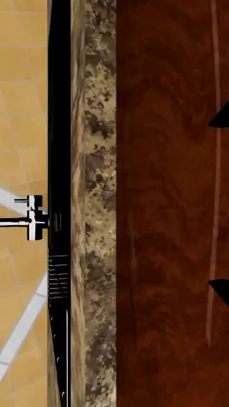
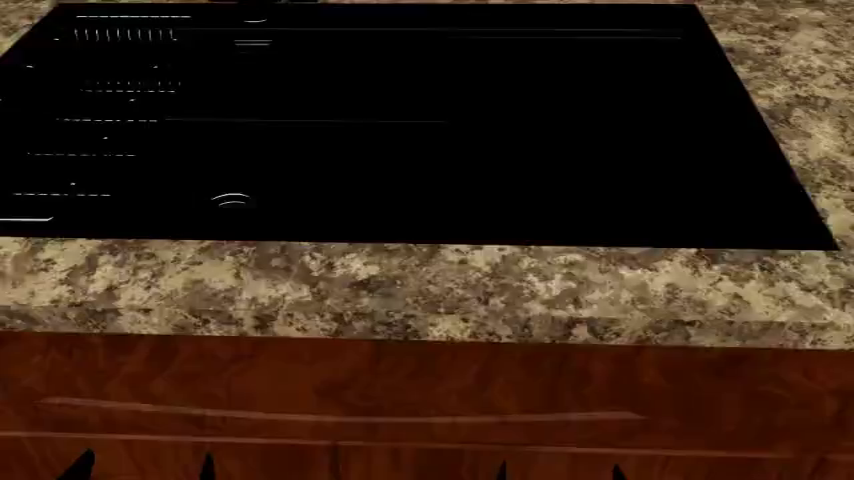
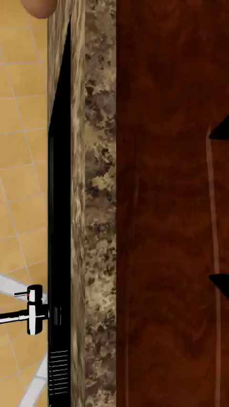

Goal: Place the eggs and milk next to the bowl.

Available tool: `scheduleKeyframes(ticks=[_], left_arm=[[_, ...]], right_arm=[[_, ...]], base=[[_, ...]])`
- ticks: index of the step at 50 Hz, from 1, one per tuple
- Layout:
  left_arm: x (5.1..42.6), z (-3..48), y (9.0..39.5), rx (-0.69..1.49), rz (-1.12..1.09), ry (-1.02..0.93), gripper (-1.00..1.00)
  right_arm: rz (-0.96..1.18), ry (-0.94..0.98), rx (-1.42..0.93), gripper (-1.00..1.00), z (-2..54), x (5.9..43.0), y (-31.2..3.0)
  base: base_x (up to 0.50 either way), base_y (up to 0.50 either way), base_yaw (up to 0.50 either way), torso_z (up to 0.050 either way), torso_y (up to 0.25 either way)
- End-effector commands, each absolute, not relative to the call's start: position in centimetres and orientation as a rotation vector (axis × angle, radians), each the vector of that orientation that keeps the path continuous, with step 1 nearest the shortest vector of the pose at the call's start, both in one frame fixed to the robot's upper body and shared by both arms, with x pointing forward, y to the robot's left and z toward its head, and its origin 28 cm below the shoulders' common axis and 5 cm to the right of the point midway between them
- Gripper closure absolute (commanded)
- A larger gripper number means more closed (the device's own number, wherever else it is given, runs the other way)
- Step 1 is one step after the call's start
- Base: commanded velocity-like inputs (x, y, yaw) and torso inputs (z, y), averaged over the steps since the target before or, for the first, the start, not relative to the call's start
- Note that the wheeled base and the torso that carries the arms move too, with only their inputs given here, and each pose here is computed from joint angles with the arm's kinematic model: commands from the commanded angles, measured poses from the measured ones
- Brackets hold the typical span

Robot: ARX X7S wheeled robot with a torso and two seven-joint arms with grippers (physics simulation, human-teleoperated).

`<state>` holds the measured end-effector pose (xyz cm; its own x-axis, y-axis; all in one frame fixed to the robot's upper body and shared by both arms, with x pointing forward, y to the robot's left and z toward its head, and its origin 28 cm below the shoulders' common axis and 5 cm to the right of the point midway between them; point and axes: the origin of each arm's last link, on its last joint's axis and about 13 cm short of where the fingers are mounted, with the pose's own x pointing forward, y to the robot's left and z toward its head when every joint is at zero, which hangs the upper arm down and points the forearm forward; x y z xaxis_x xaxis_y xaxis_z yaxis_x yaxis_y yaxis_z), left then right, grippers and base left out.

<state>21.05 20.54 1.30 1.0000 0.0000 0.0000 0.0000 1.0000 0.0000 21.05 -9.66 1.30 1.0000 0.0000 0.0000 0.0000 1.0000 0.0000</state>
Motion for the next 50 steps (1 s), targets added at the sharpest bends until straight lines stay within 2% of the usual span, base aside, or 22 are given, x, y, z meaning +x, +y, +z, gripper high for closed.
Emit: scheduleKeyframes(ticks=[1,8,32,33,35,45,50], left_arm=[[21.1,1.2,20.5,0.0,0.0,0.0,-1.0],[20.6,1.1,20.0,0.045,-0.041,0.005,-1.0],[20.5,1.4,20.4,-0.01,-0.029,0.015,-1.0],[21.0,-0.4,21.2,-0.017,0.012,0.021,-1.0],[20.5,1.5,20.5,-0.021,-0.01,0.005,-1.0],[21.0,1.6,20.3,-0.037,0.006,0.039,-1.0],[21.1,2.1,20.2,-0.03,-0.002,0.026,-1.0]], right_arm=[[0.0,0.0,0.0,-1.0,1.1,21.1,-9.6],[0.0,0.016,-0.008,-1.0,1.4,21.0,-9.6],[-0.004,0.015,-0.013,-1.0,1.3,20.9,-9.5],[-0.03,0.033,-0.086,-1.0,0.6,21.1,-10.0],[-0.002,0.017,-0.018,-1.0,1.2,20.9,-9.4],[-0.001,0.006,0.003,-1.0,1.2,21.3,-9.8],[-0.004,-0.004,-0.002,-1.0,1.5,21.3,-9.9]], base=[[0.0,0.0,0.0,0.0,0.0],[0.0,0.0,0.0,0.0,0.0],[0.0,0.0,0.0,0.0,0.0],[0.0,0.0,0.0,0.0,0.0],[0.0,0.0,0.0,0.0,0.0],[0.0,0.0,0.0,0.0,0.0],[0.0,0.0,0.0,0.05,0.0]])
